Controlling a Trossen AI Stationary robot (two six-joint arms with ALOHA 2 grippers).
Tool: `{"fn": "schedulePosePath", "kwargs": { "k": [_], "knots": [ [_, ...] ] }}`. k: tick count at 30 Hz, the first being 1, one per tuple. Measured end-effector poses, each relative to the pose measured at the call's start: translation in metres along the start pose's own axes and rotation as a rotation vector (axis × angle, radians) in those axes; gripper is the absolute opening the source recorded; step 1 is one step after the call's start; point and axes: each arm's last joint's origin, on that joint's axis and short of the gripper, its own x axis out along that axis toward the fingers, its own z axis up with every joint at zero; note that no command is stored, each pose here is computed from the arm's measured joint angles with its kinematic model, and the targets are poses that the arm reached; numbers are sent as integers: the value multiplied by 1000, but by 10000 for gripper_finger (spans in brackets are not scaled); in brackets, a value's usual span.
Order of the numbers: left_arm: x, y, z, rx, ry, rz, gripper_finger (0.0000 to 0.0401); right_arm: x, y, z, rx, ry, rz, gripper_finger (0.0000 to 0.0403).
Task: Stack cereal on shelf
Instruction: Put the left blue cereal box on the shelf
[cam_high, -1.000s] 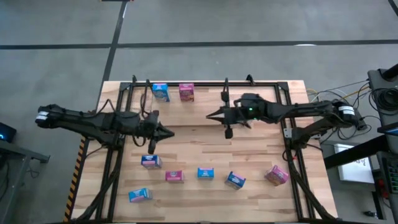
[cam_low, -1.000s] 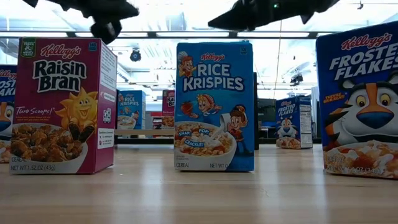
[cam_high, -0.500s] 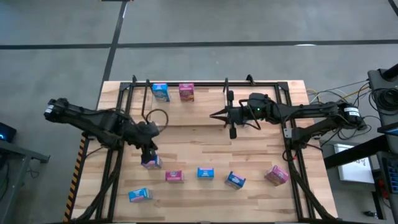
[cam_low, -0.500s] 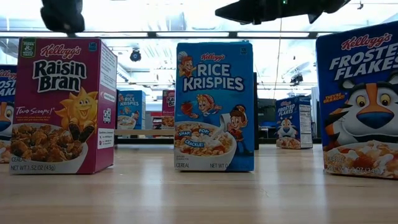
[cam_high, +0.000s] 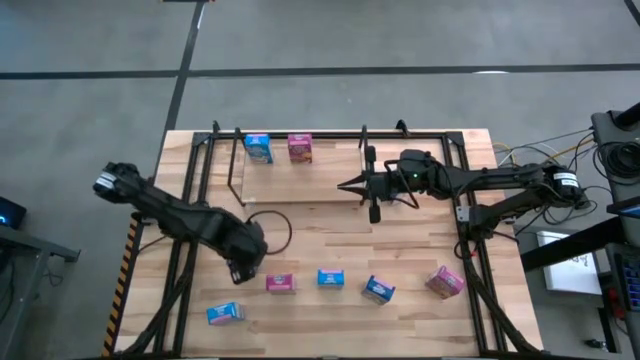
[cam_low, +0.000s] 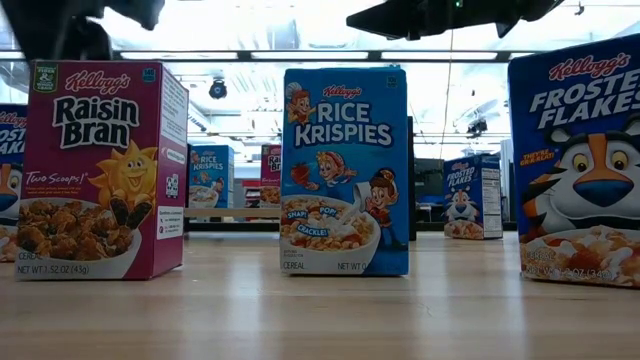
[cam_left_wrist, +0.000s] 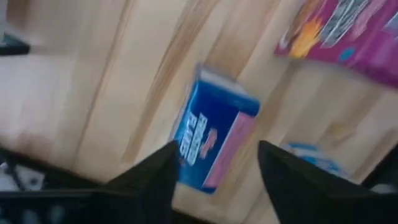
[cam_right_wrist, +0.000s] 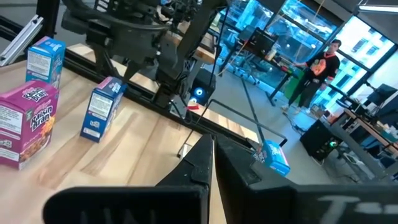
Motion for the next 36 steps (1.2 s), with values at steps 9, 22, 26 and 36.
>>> {"fn": "schedulePosePath", "kwargs": {
  "k": [9, 22, 26, 36],
  "knots": [
    [-7, -19, -7, 119, -68, 76, 294, 0, 1, -2, 20, 15, 9, 9],
    [4, -14, -26, 185, -107, 139, 295, 0, 1, -2, 43, 22, 12, 9],
    [5, -15, -25, 199, -120, 122, 295, 0, 1, -2, 58, 24, 13, 9],
    [29, -10, -28, 213, -93, 138, 294, 0, 2, -4, 62, 42, 23, 9]
  ]
}}
